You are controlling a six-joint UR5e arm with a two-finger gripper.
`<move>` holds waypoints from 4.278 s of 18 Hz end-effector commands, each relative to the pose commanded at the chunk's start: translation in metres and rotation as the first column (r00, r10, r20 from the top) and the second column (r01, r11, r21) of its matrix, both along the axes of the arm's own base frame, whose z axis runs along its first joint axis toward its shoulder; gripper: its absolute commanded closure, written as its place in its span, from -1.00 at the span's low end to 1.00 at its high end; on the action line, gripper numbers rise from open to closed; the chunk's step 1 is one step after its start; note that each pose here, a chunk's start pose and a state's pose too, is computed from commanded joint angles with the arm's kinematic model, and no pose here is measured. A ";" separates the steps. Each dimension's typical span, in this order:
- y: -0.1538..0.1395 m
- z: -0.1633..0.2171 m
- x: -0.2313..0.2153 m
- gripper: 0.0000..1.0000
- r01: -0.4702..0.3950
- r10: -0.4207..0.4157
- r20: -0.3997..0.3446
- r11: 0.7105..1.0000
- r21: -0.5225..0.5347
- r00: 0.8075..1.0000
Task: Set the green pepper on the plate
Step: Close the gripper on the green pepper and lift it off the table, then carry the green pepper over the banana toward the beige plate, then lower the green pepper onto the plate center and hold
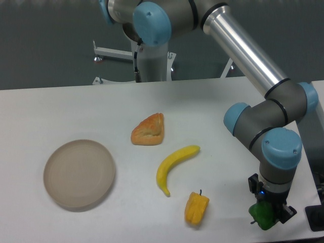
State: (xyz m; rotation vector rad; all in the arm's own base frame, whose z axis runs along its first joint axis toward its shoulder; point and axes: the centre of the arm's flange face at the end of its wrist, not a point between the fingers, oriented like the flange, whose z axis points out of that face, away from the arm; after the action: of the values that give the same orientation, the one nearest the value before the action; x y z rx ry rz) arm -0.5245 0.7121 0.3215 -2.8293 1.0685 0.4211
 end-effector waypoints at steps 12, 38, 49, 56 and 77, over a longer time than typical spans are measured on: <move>-0.008 0.024 0.030 0.03 -0.012 0.011 0.083 1.000 0.008 0.997; 0.002 0.034 0.442 0.05 -0.368 0.348 0.359 0.930 -0.014 0.866; 0.010 -0.028 0.507 0.04 -0.445 0.445 0.360 0.891 -0.087 0.820; 0.011 -0.044 0.510 0.04 -0.438 0.445 0.358 0.893 -0.106 0.821; 0.013 -0.055 0.515 0.02 -0.432 0.446 0.363 0.893 -0.126 0.818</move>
State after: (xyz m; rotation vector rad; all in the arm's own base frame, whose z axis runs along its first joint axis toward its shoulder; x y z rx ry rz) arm -0.0099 0.7246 0.2663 -2.9969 0.3452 -0.1380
